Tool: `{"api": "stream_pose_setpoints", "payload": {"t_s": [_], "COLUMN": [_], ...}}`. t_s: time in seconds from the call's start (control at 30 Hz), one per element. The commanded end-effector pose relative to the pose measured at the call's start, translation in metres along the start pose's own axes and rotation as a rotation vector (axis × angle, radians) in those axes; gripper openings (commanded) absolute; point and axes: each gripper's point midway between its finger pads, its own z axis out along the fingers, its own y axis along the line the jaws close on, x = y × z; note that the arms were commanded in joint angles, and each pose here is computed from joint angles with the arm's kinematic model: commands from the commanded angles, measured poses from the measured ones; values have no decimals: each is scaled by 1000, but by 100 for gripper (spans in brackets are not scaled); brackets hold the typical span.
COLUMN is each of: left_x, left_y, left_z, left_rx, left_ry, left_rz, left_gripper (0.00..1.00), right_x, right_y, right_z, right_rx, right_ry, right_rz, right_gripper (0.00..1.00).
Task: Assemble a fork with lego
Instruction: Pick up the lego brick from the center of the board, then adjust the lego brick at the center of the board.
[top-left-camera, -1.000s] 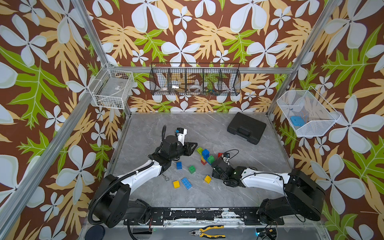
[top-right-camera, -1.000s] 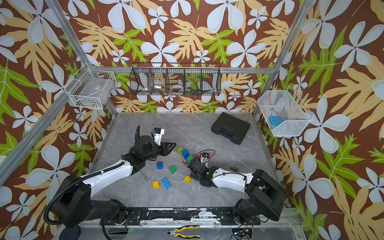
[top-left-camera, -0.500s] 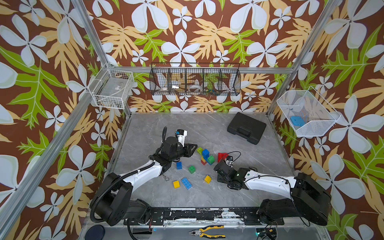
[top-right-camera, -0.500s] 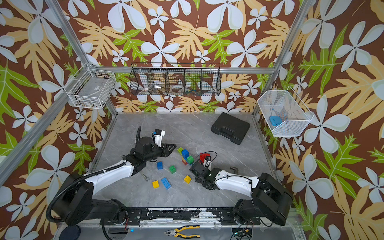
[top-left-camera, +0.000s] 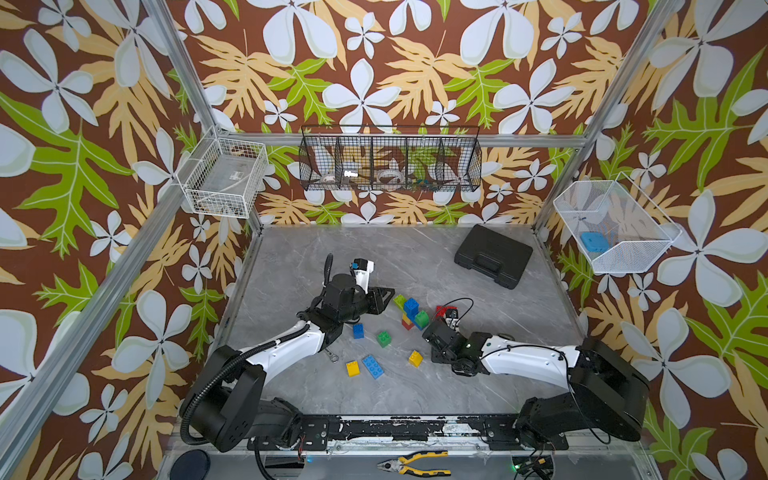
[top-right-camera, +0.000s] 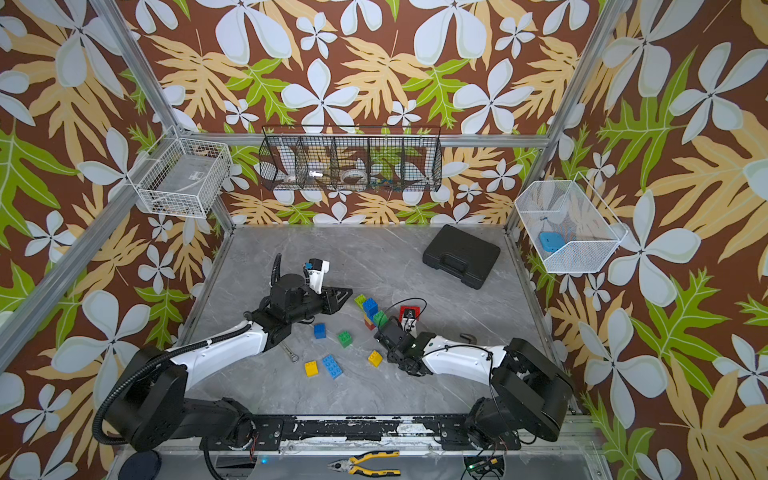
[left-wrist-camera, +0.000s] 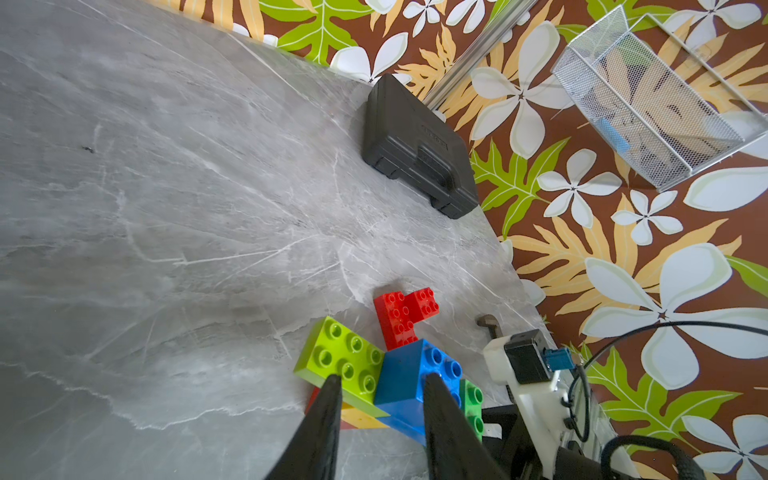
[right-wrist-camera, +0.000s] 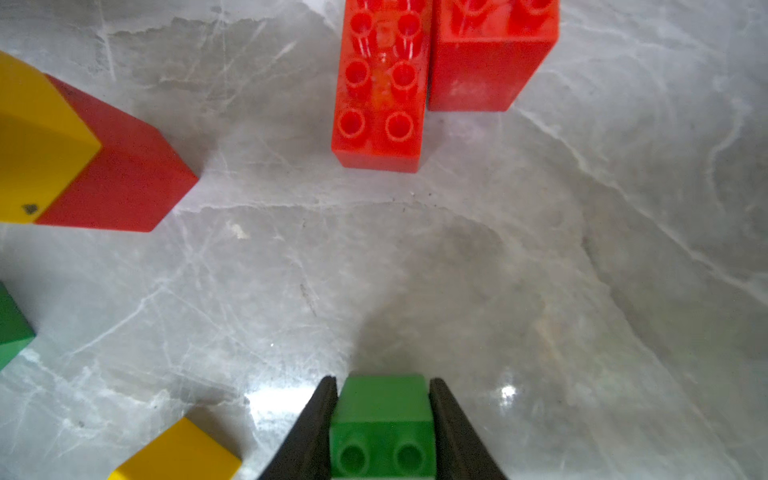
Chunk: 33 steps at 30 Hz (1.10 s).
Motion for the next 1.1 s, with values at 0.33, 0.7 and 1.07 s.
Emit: {"api": "stream_pose_setpoints", "payload": {"t_s": [0.33, 0.7, 1.07], "left_x": [-10, -24, -3], "left_y": [4, 13, 25], "left_z": [3, 62, 113], "left_rx": [25, -15, -8], "left_ry": [-29, 122, 353], "left_rz": [-32, 0, 3], "left_gripper": [36, 28, 25], "right_x": [-27, -37, -22], "right_y": [-3, 51, 116], "right_z": [-31, -115, -115], "right_rx": [-74, -545, -682], "right_ry": [-152, -325, -247], "right_rz": [-58, -415, -608], "right_gripper": [19, 11, 0]}}
